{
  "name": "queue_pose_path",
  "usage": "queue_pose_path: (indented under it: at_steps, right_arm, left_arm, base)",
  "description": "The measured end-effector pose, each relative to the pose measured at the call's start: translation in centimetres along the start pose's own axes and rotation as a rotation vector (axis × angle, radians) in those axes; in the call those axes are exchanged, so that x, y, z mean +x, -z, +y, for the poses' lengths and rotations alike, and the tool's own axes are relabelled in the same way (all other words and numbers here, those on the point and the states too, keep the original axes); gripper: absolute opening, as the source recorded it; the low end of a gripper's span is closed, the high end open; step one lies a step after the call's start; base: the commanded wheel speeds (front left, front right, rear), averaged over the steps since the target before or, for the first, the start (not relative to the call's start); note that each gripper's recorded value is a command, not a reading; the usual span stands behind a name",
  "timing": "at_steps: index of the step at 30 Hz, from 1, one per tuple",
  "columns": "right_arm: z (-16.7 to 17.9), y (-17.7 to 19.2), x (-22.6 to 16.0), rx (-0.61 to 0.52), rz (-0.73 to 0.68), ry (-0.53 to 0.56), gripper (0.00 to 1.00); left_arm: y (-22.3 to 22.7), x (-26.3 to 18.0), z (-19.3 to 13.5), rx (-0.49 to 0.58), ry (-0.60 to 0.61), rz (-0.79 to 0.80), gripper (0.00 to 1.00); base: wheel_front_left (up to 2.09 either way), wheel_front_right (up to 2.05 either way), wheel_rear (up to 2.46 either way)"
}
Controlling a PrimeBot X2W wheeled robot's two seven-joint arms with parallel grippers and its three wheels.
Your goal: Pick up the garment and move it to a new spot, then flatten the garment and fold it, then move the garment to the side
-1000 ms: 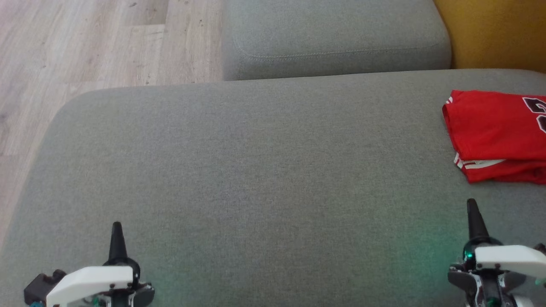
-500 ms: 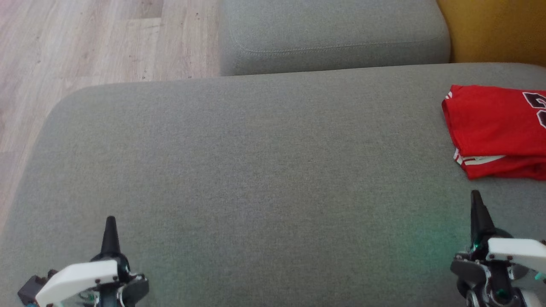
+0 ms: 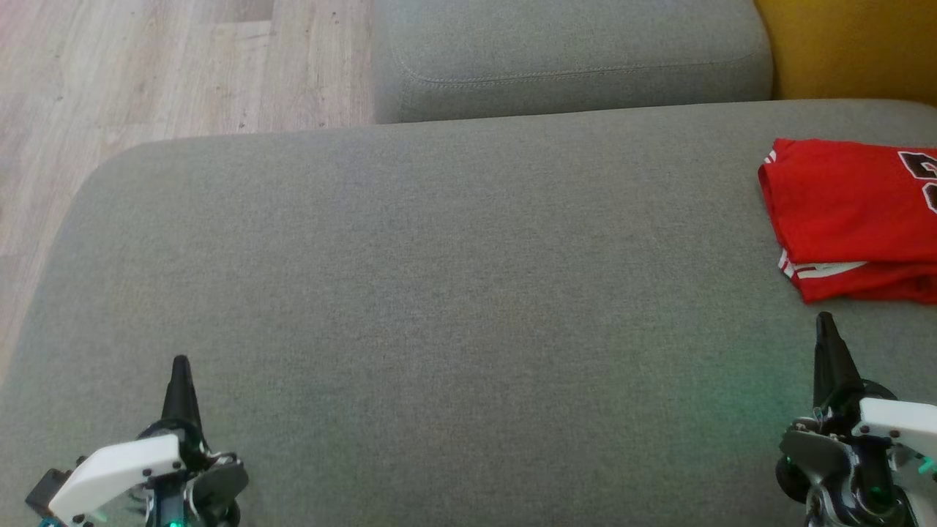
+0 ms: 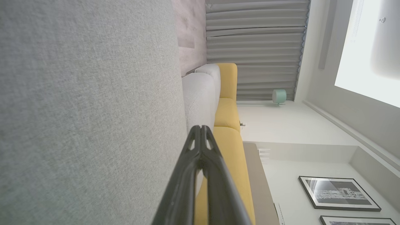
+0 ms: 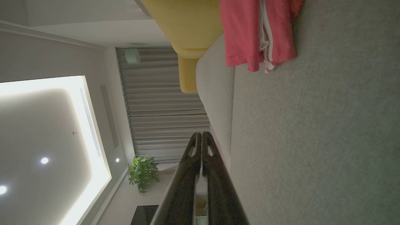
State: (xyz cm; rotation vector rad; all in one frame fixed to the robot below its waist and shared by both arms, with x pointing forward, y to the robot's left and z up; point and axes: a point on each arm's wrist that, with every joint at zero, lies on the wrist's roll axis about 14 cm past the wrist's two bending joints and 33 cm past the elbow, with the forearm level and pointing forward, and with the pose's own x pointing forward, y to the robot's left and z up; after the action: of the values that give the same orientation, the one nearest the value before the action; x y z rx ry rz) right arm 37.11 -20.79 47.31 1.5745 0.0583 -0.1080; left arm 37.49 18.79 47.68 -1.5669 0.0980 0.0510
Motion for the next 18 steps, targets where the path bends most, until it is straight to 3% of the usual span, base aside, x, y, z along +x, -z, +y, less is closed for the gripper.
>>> queue_pose_path:
  at_steps: [18]
  right_arm:
    - [0.03, 0.00, 0.01, 0.000, 0.000, -0.001, 0.00]
  left_arm:
    - [-0.02, 0.02, -0.04, 0.000, 0.001, -0.001, 0.00]
  base:
    - [0.00, 0.00, 0.00]
